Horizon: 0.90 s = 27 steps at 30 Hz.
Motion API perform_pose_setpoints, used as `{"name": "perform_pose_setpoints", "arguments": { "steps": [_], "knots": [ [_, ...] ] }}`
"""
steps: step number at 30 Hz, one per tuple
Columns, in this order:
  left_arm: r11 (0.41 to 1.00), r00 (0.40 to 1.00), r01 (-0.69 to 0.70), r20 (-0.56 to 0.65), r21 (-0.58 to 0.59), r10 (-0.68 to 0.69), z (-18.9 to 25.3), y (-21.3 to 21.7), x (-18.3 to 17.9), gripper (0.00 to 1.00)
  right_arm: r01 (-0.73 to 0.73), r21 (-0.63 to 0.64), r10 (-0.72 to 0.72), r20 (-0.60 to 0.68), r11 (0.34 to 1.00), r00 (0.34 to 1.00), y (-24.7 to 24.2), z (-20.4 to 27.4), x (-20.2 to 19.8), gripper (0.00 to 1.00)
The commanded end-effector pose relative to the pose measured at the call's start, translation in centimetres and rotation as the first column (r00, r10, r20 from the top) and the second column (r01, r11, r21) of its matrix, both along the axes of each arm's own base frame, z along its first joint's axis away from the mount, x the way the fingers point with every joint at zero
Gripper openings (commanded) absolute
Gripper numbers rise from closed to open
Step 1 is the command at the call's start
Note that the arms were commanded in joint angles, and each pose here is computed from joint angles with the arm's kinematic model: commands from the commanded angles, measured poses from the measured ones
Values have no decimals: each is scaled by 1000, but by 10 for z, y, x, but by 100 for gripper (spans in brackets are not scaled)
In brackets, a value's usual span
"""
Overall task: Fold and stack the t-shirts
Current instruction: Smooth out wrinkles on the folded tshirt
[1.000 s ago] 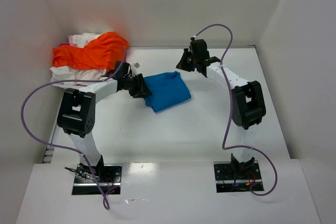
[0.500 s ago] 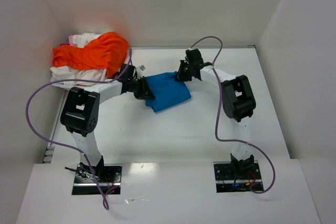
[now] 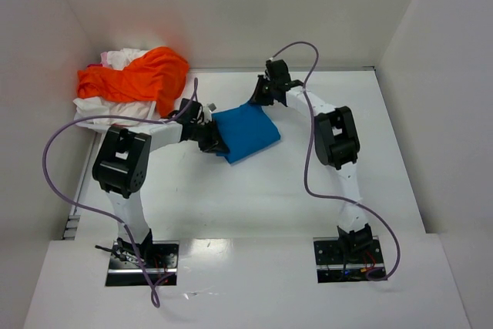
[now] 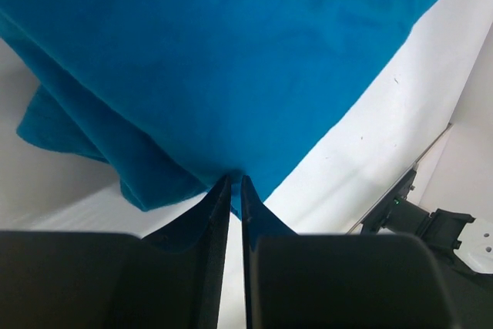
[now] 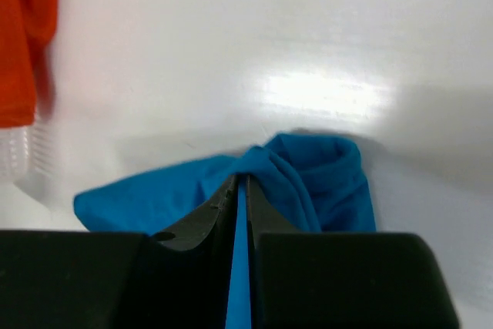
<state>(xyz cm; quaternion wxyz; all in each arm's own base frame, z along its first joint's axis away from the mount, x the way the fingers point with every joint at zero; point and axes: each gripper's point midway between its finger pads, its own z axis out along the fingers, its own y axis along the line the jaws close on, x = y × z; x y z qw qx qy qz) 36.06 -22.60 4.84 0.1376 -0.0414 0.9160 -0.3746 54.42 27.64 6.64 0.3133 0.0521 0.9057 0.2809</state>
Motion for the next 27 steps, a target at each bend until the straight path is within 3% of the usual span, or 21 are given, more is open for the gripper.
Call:
{"name": "perform_pose_setpoints", "arguments": {
  "steps": [1,9,10,12,13,14,16,18,23,25,27],
  "knots": [
    [1000,1000,17,-24,-14,-18,-7,-3,-7,17,-4,-26,6,48,1000,999,4,7,19,13],
    [1000,1000,31,0,0,-31,3,0,-8,17,-12,-19,12,50,1000,999,7,17,25,13],
    [999,999,40,18,1,-40,10,0,-6,23,-10,-24,11,72,1000,997,6,27,26,13],
    [1000,996,24,84,-5,-23,38,1,8,28,-9,-34,11,85,999,996,1,35,20,13],
    [1000,995,15,104,-10,-13,48,4,11,30,5,-26,-1,132,1000,991,-2,62,19,14],
    [1000,989,6,148,-21,-3,66,7,16,41,13,-25,-9,149,1000,989,-4,71,17,14],
    [1000,977,-30,213,-7,31,81,13,30,49,31,-27,-25,186,999,982,-16,89,10,16],
    [999,970,-41,240,0,40,86,18,40,56,33,-47,-25,171,998,985,-22,82,0,17],
    [999,962,-38,270,6,35,83,15,72,53,30,-69,-22,118,997,993,-30,58,-22,22],
    [999,959,-33,281,8,29,77,13,81,44,28,-81,-20,90,996,996,-34,39,-32,22],
    [999,965,-39,260,7,36,60,11,89,27,26,-69,-21,76,997,997,-34,30,-38,15]
  ]
}}
